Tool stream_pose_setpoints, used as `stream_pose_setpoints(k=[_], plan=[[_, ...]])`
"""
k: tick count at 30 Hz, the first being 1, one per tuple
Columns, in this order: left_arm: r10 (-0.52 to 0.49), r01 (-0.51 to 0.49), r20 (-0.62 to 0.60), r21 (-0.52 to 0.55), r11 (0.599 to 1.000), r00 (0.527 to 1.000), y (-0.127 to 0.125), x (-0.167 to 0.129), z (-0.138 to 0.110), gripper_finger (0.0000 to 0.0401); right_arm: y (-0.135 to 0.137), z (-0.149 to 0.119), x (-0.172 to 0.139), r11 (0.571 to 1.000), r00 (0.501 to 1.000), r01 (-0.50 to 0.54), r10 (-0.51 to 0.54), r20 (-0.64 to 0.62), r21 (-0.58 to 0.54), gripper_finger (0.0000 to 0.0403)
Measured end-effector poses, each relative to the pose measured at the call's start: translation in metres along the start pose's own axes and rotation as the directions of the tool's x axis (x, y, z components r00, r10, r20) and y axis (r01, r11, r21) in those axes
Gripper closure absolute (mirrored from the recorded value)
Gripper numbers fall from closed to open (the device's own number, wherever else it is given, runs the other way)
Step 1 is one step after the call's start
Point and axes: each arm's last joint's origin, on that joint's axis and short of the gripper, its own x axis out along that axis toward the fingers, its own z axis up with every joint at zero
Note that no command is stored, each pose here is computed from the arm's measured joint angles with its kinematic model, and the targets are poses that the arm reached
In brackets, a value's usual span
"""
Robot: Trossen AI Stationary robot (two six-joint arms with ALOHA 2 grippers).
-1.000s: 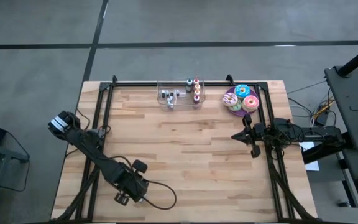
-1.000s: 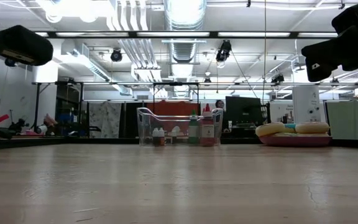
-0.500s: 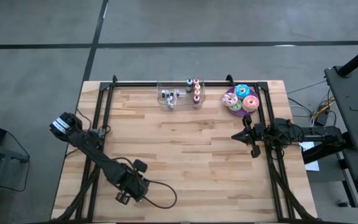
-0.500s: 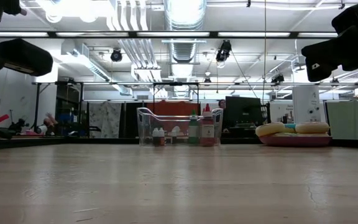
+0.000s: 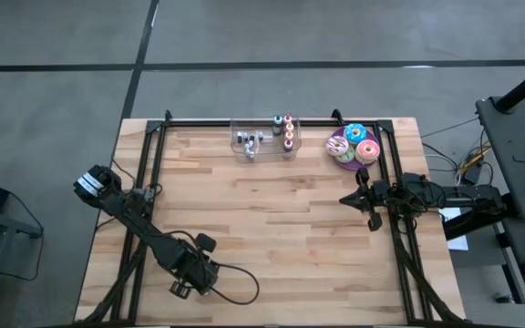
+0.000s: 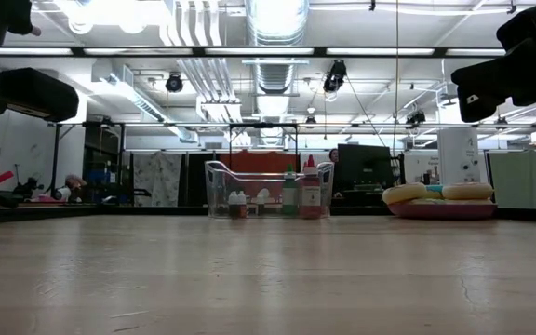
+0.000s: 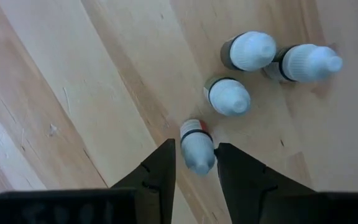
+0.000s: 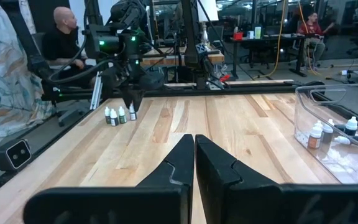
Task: Pick & Place food coloring
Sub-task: Put the small top red food coloring bottle into the transparent bin
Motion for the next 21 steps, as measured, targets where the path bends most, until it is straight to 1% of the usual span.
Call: stream_pose_setpoints(k=[15,18,21], plan=[[-0.002,0.002,0.002,-0.016,1.0,1.0,0.0015,0.0032,-0.0015,0.0312,0.0,0.0,0.0,1.0,1.0,0.0,0.0,0.0,0.0,0.0394],[-0.003,0.003,0.0,-0.02,1.0,1.0,0.0015,0.0034,-0.0017,0.0321,0.0,0.0,0.0,1.0,1.0,0.0,0.0,0.0,0.0,0.0394],[-0.004,0.004,0.0,-0.023,1.0,1.0,0.0015,0.0034,-0.0017,0.0339,0.0,0.0,0.0,1.0,1.0,0.0,0.0,0.0,0.0,0.0394]])
